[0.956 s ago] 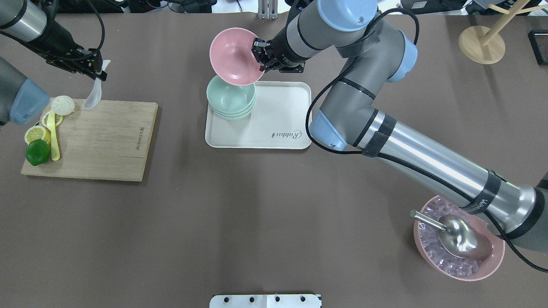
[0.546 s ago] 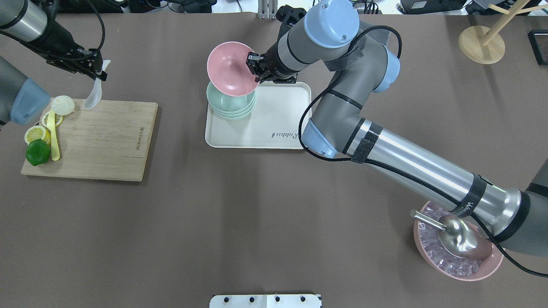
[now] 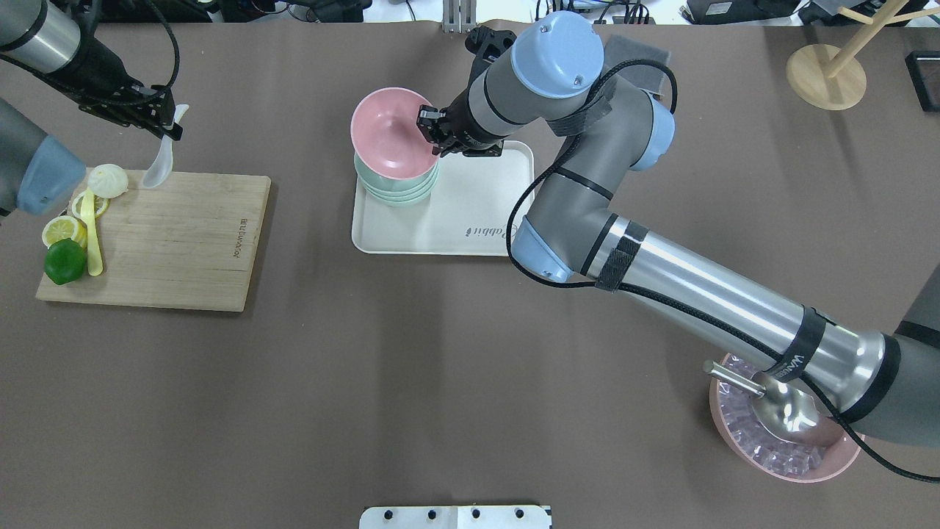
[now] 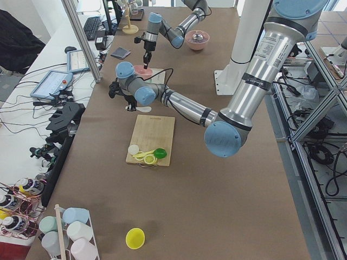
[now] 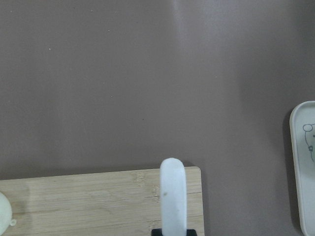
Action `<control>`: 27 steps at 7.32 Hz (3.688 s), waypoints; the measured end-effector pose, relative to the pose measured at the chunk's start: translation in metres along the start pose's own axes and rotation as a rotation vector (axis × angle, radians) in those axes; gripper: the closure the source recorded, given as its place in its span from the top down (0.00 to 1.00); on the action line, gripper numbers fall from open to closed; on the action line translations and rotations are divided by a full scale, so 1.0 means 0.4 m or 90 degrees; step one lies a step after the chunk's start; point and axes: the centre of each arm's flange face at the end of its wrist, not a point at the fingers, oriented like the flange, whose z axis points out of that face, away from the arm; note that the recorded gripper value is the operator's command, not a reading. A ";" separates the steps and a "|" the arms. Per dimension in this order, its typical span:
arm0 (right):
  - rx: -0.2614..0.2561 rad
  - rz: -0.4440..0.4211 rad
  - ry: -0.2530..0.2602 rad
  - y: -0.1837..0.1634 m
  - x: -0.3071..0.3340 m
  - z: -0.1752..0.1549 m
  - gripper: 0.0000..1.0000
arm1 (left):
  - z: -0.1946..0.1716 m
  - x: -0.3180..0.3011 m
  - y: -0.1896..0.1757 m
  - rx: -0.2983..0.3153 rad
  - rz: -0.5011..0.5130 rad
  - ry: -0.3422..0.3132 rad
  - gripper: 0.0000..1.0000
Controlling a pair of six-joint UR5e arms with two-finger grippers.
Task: Stack pink bowl on green and place spoon
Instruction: 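Lower the pink bowl onto the green bowl stack and open the right gripper, then move the spoon with the left gripper into the pink bowl while the right withdraws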
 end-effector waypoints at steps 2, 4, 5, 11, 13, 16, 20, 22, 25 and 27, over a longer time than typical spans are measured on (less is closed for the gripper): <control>-0.001 -0.003 -0.003 0.010 -0.003 0.009 0.00 | 0.001 -0.002 0.000 -0.001 0.002 -0.001 0.00; 0.005 -0.009 -0.011 0.022 0.001 0.030 0.00 | 0.003 -0.004 0.000 -0.002 0.002 -0.001 0.00; 0.006 -0.010 -0.012 0.025 0.002 0.034 0.00 | 0.004 -0.005 -0.001 -0.002 0.002 -0.001 0.00; 0.012 -0.010 -0.014 0.024 0.005 0.035 1.00 | 0.005 -0.004 -0.003 -0.002 0.003 -0.002 0.00; 0.016 -0.009 -0.017 0.017 0.003 0.024 1.00 | -0.008 0.034 -0.019 0.005 0.009 0.005 0.00; 0.015 -0.001 -0.018 -0.052 0.029 -0.026 1.00 | -0.066 0.185 -0.073 0.047 0.070 0.046 0.00; -0.025 -0.019 -0.005 -0.177 0.262 -0.165 1.00 | 0.021 0.347 -0.054 0.116 0.138 0.123 0.00; -0.036 -0.035 0.007 -0.211 0.364 -0.198 1.00 | 0.086 0.518 -0.033 0.158 0.132 0.132 0.00; -0.038 -0.042 0.019 -0.216 0.416 -0.197 1.00 | 0.186 0.653 -0.035 0.205 0.142 0.128 0.00; -0.036 -0.042 0.019 -0.216 0.417 -0.197 1.00 | 0.211 0.684 -0.054 0.218 0.145 0.127 0.00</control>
